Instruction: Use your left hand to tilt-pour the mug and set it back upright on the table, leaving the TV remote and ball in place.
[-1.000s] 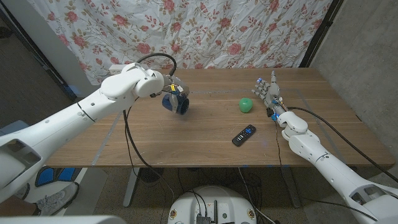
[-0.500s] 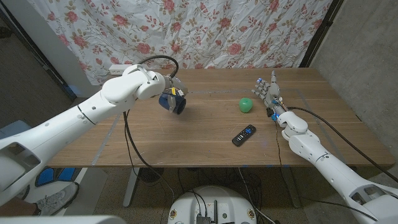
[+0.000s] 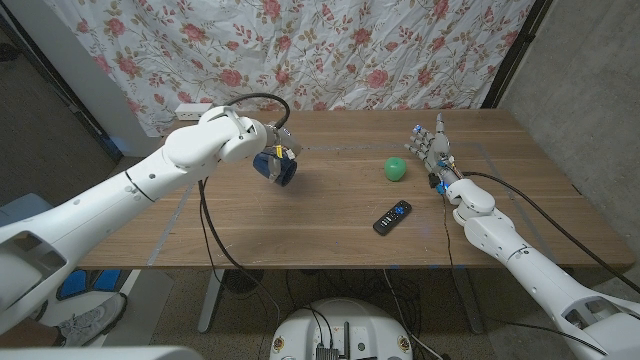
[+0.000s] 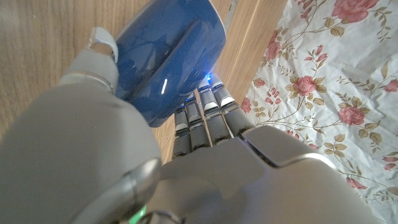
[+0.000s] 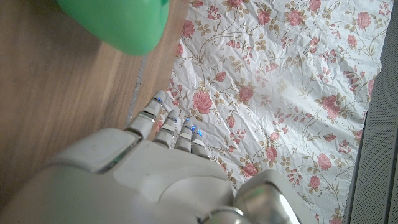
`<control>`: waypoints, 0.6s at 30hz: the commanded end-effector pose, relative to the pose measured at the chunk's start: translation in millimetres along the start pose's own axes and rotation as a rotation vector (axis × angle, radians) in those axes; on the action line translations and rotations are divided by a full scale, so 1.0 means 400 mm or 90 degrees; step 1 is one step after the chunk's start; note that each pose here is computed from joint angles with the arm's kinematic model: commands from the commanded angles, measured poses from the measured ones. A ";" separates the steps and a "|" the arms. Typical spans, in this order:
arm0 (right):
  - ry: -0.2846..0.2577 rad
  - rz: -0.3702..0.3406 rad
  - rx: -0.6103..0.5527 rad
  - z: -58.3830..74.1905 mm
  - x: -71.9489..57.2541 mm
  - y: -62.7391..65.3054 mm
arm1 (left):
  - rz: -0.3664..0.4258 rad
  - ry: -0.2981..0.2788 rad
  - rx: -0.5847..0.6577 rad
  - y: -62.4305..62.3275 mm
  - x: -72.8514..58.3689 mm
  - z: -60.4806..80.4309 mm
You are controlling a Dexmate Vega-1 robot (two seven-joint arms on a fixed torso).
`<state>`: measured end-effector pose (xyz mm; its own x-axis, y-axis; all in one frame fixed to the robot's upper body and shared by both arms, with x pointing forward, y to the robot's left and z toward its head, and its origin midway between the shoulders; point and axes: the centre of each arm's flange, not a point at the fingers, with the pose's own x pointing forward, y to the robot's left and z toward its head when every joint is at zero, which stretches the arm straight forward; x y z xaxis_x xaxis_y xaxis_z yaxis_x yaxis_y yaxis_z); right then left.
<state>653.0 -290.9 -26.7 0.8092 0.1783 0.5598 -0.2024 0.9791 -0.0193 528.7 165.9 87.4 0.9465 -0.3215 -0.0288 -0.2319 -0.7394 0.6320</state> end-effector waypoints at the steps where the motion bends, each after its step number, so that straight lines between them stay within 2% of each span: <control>1: 0.000 0.000 0.000 0.000 0.000 0.000 | -0.011 0.016 0.025 -0.016 0.002 -0.004; 10: 0.000 0.000 0.000 0.000 0.000 0.000 | -0.022 0.018 0.037 -0.019 0.001 0.001; 18: 0.000 0.000 0.000 0.000 0.000 0.000 | -0.023 0.009 0.051 -0.011 0.013 0.009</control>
<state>653.0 -290.8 -26.4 0.8090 0.1786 0.5601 -0.2026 0.9791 -0.0195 531.0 169.8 83.3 0.9567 -0.2897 -0.0273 -0.2175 -0.7743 0.5942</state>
